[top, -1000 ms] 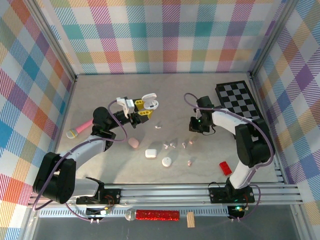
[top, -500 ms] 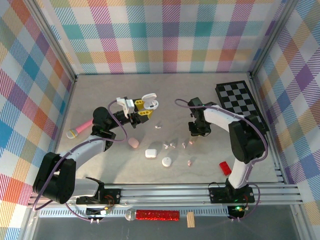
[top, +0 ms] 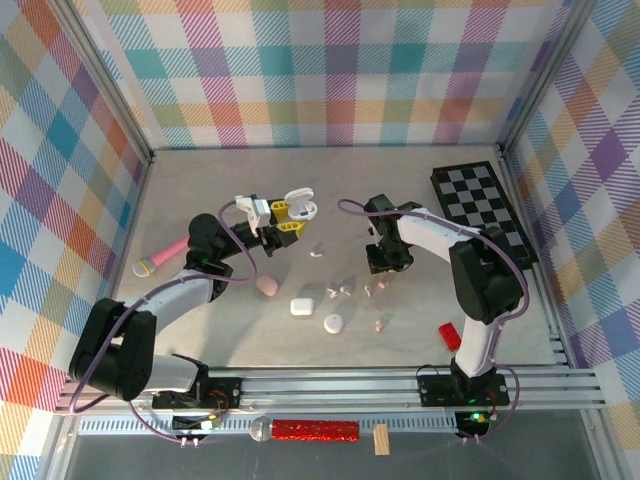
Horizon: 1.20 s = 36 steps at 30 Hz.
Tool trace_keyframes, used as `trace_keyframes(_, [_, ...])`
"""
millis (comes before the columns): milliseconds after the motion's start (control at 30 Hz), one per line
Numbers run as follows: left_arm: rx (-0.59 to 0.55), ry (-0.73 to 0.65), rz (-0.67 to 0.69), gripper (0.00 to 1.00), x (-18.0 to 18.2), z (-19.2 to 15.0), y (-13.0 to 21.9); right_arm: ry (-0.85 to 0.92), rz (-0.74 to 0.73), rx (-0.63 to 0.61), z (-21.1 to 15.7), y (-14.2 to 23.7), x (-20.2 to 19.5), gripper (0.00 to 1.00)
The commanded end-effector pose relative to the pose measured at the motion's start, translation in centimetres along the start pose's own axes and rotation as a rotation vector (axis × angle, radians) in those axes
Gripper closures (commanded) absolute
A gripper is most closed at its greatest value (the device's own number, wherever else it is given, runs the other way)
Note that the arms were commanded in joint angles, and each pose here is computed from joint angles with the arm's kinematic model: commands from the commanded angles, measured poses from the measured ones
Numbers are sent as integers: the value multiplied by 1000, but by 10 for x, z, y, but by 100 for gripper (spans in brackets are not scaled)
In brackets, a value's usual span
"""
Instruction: Insert wireless bluetooth earbuds into charging case
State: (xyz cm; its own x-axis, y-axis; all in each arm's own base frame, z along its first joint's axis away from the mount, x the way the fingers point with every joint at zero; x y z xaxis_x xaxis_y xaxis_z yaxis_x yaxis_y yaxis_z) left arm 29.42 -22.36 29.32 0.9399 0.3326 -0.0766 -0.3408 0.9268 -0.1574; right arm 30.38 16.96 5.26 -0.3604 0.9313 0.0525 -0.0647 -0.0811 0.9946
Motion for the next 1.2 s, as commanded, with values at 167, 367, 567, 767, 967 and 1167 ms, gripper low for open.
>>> trace_keyframes(167, [-52, -47, -28, 62, -4, 12, 3, -154, 169, -227, 11, 32, -3, 62])
trace_keyframes(367, [-55, -47, -30, 62, -5, 13, 3, -423, 388, -367, 13, 34, -14, 62])
trace_keyframes(567, [-57, -49, -29, 62, -6, 13, 4, -533, 509, -369, 11, 20, -13, 63])
trace_keyframes(767, [-59, -50, -31, 62, -7, 14, 4, -546, 476, -334, 7, 5, -17, 64])
trace_keyframes(967, [-61, -47, -32, 62, -7, 14, 5, -548, 430, -308, 3, -3, -22, 64])
trace_keyframes(1167, [-60, -47, -33, 62, -6, 14, 4, -555, 431, -290, 1, -11, -22, 64])
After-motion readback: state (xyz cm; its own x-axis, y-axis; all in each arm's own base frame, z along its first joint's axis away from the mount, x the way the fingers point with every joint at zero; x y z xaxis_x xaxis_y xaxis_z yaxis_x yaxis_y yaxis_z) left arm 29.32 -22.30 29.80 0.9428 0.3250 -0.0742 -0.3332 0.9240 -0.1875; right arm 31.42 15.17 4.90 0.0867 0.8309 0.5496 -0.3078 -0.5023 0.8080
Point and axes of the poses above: each hand's point on the last joint's axis, 136 mm out from that joint toward the fingers, its own y axis back along the fingers, its own x axis along the line the jaws close on, z = x × y, the point moved 2 cm from there along y, back along the fingers, and after that the axes turned 10 degrees about y, right-handed, at the moved point
